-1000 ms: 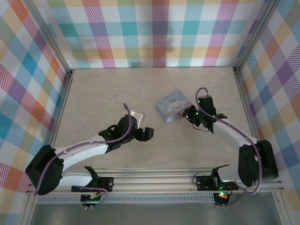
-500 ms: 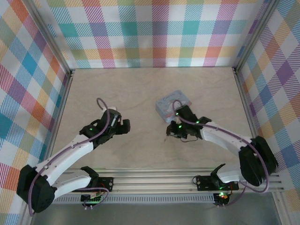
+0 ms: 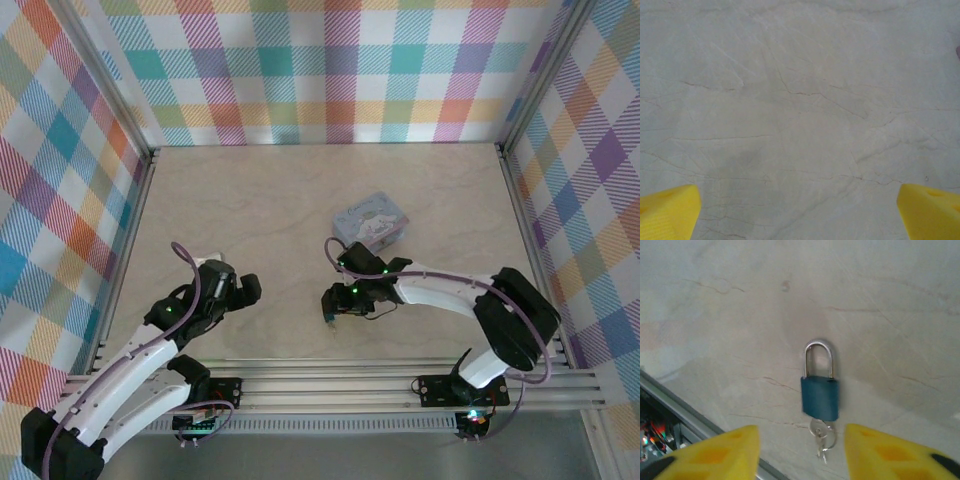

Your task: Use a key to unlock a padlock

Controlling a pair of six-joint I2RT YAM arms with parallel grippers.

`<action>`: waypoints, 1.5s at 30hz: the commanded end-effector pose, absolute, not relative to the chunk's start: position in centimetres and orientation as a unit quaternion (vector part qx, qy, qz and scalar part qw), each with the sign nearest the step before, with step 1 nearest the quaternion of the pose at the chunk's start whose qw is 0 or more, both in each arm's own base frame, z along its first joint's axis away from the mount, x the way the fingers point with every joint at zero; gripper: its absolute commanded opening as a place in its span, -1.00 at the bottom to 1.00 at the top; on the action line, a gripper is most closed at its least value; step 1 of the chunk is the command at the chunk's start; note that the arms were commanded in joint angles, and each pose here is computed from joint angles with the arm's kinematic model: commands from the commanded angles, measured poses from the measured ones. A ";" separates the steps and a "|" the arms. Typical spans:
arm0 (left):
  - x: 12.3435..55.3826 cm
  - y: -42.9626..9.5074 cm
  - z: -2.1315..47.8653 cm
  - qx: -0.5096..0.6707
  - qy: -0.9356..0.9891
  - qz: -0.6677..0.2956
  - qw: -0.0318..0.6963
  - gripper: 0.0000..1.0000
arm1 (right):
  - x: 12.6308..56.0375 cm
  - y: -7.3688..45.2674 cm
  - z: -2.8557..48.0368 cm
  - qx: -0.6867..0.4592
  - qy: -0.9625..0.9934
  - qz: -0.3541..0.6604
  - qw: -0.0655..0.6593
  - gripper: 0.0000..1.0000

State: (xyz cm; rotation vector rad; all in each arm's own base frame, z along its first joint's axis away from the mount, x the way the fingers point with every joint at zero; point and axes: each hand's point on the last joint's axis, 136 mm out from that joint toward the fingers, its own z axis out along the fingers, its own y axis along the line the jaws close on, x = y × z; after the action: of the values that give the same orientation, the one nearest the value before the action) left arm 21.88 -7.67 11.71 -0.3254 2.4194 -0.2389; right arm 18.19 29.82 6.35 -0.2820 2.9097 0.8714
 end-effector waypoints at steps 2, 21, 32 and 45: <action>22.2 -7.1 12.8 -0.117 0.932 -0.068 0.336 1.00 | 19.0 27.8 9.7 -0.120 0.951 0.264 0.109 0.28; 33.9 -3.5 18.7 -0.039 0.841 0.069 0.535 1.00 | 33.8 9.0 17.5 -0.036 0.889 0.021 0.455 0.99; 36.5 -3.5 12.2 -0.031 0.838 0.013 0.545 1.00 | 36.5 2.6 13.3 0.011 0.844 0.020 0.536 0.99; 38.4 -1.8 10.8 -0.028 0.826 0.006 0.563 1.00 | 38.1 -0.1 10.6 0.043 0.801 0.042 0.596 0.99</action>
State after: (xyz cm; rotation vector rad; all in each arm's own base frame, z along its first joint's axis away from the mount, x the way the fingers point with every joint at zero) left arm 37.56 -2.67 9.33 -0.0316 2.0323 0.0343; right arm 37.47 -0.42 9.04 0.1093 1.9811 0.0584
